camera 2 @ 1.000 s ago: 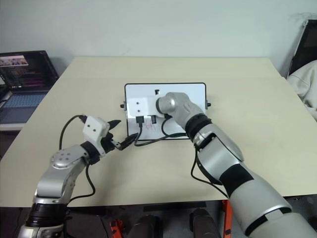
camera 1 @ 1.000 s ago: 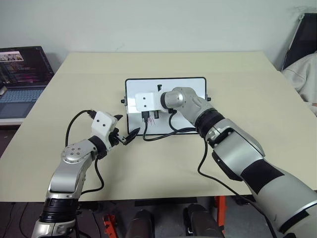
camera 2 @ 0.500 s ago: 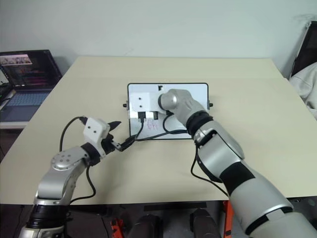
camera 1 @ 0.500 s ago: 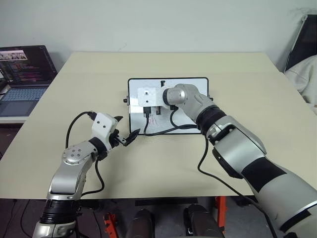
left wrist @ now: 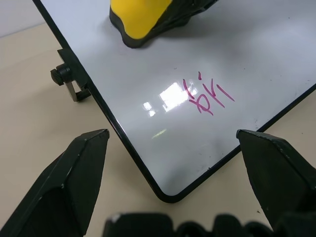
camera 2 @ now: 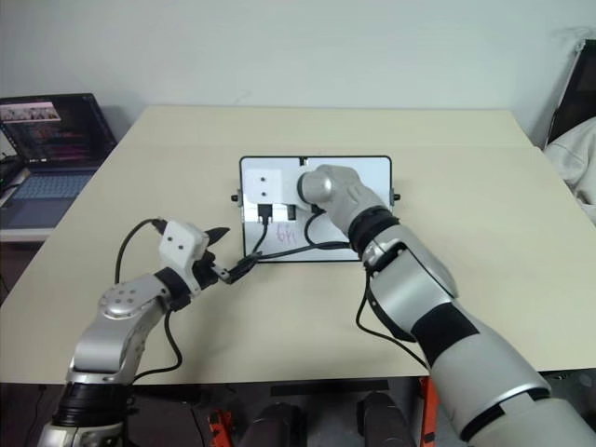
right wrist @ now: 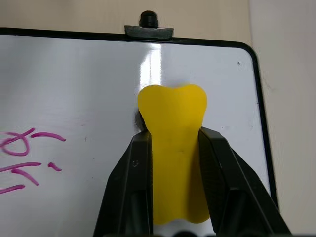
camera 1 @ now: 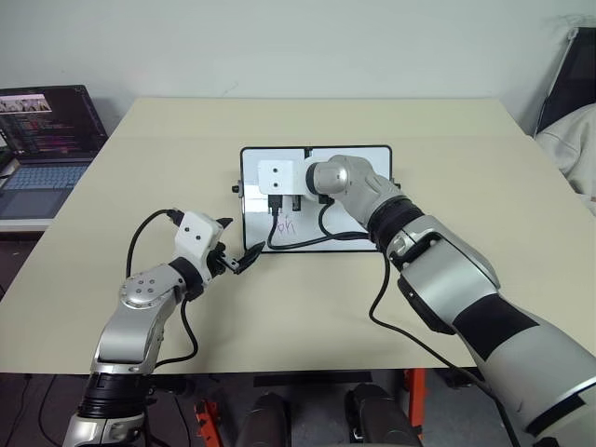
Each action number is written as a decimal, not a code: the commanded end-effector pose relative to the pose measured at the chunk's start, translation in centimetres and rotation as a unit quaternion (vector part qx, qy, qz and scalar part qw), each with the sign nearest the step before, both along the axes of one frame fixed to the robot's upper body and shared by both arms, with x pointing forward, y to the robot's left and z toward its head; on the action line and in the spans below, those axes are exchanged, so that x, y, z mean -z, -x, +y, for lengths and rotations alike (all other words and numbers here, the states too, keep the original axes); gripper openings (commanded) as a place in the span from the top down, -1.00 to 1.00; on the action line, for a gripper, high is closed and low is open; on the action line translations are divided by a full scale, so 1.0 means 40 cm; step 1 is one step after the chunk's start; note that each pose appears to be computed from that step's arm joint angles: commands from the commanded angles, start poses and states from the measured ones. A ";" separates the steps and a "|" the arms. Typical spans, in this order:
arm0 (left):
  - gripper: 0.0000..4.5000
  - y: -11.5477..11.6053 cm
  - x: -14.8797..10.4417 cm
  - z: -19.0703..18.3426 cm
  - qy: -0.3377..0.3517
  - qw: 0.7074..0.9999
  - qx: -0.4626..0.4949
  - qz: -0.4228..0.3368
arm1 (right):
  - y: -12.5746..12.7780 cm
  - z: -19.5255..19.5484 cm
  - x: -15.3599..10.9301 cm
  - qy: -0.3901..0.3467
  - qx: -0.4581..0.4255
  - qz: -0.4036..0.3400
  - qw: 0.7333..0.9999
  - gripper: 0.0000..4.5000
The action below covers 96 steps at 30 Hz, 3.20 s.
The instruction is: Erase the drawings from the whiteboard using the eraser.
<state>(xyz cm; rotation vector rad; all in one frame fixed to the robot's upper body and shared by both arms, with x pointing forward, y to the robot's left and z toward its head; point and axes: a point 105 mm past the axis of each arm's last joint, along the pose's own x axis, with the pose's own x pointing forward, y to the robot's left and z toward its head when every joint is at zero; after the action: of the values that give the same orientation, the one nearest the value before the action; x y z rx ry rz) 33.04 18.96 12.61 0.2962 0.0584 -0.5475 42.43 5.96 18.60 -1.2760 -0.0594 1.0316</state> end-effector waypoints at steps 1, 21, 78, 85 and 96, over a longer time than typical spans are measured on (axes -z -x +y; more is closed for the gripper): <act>-1.00 0.001 -0.029 -0.011 -0.004 1.000 0.010 -0.027 | -0.005 -0.031 0.042 0.012 0.022 0.036 0.999 0.57; -1.00 -0.005 -0.031 -0.027 -0.004 0.999 0.017 -0.031 | -0.001 -0.029 0.016 -0.131 0.093 0.200 0.967 0.57; -1.00 0.102 0.046 0.073 -0.029 0.999 0.027 0.007 | 0.360 -0.321 0.099 -0.367 0.102 0.189 0.905 0.57; -1.00 0.104 0.056 0.070 -0.037 0.999 0.032 0.011 | 0.266 -0.248 0.092 -0.285 0.080 0.108 0.949 0.57; -1.00 0.082 0.028 0.032 -0.046 0.998 0.048 -0.005 | 0.105 -0.075 0.070 -0.136 0.019 -0.003 0.991 0.57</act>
<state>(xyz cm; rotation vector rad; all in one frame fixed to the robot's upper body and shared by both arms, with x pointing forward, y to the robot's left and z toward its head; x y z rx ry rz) 29.68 20.65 10.18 0.3645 0.1043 -0.6340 37.70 2.30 14.37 -0.9896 -0.1131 0.9648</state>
